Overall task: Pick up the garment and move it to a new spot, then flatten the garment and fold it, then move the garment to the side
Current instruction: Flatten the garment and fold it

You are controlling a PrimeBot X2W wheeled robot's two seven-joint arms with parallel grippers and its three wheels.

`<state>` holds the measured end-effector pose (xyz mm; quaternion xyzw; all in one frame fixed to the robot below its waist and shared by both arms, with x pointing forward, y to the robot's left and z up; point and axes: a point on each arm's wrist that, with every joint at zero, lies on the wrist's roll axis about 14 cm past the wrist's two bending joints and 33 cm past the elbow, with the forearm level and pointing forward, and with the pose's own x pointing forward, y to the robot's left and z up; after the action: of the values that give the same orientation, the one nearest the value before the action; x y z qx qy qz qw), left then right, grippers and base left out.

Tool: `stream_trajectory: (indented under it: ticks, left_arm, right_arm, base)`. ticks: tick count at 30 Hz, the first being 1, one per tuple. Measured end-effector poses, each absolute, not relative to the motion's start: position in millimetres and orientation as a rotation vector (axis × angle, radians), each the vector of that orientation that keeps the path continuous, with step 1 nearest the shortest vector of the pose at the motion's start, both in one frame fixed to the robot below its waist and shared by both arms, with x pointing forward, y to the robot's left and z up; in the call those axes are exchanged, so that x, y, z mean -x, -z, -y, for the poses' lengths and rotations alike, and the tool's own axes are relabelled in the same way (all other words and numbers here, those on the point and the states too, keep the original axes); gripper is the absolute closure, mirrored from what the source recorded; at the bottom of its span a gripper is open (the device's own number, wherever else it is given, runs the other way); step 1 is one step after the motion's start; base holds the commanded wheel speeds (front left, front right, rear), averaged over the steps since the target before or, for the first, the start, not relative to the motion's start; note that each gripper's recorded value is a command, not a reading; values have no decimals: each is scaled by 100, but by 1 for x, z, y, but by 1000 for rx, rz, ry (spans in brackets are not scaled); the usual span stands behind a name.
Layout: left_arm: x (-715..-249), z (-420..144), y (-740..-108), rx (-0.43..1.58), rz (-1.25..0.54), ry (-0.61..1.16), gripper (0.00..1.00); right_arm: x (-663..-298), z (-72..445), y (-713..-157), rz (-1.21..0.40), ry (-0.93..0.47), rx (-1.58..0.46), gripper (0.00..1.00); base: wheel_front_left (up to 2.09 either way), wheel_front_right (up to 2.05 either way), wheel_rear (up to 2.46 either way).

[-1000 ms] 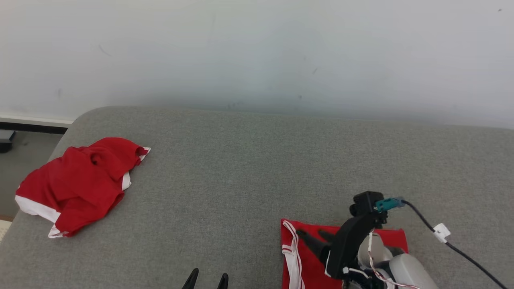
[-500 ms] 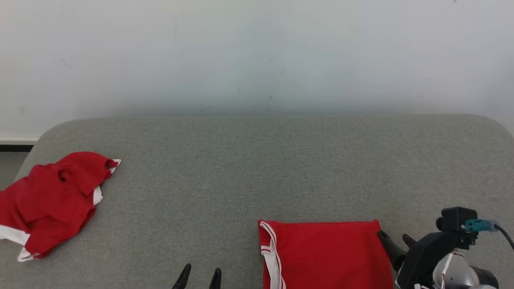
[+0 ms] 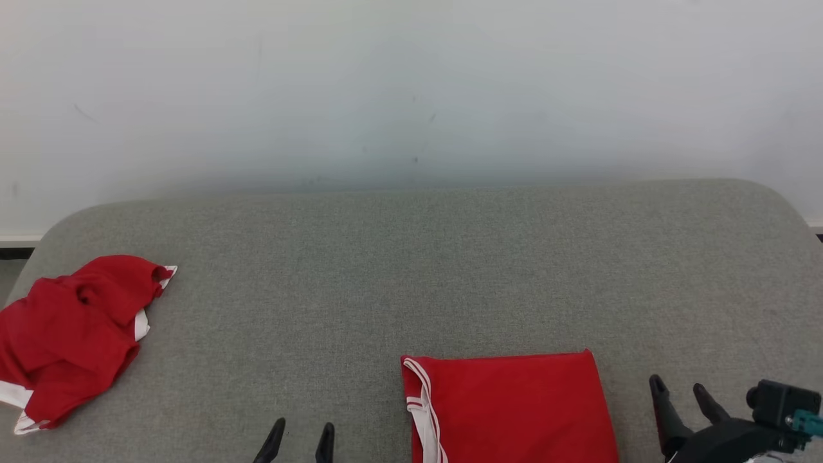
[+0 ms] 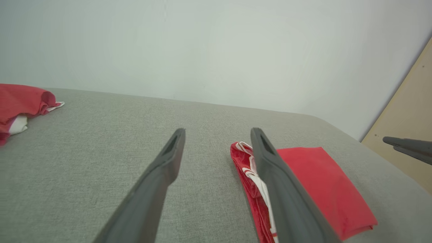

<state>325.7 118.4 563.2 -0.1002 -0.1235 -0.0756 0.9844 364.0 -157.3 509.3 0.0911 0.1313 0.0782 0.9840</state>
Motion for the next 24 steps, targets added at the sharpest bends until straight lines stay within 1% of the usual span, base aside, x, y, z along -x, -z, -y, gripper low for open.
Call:
stream_trajectory:
  ticks: [5,8,13,24]
  left_arm:
    - [-323,-144,-562,190,252,57,0]
    - [-322,-153,-562,183,256,29,0]
    - [-317,-173,-553,167,235,-28,0]
    - [-306,-194,-533,113,177,-18,0]
  right_arm:
    - [-350,142,-513,-157,-191,-168,0]
    - [-345,140,-513,-124,-196,-159,0]
    - [-334,135,-516,-44,-230,-95,0]
    - [-324,148,-511,2,-185,-68,0]
  base:
    - [0,0,0]
    - [0,0,0]
    - [0,0,0]
    - [0,0,0]
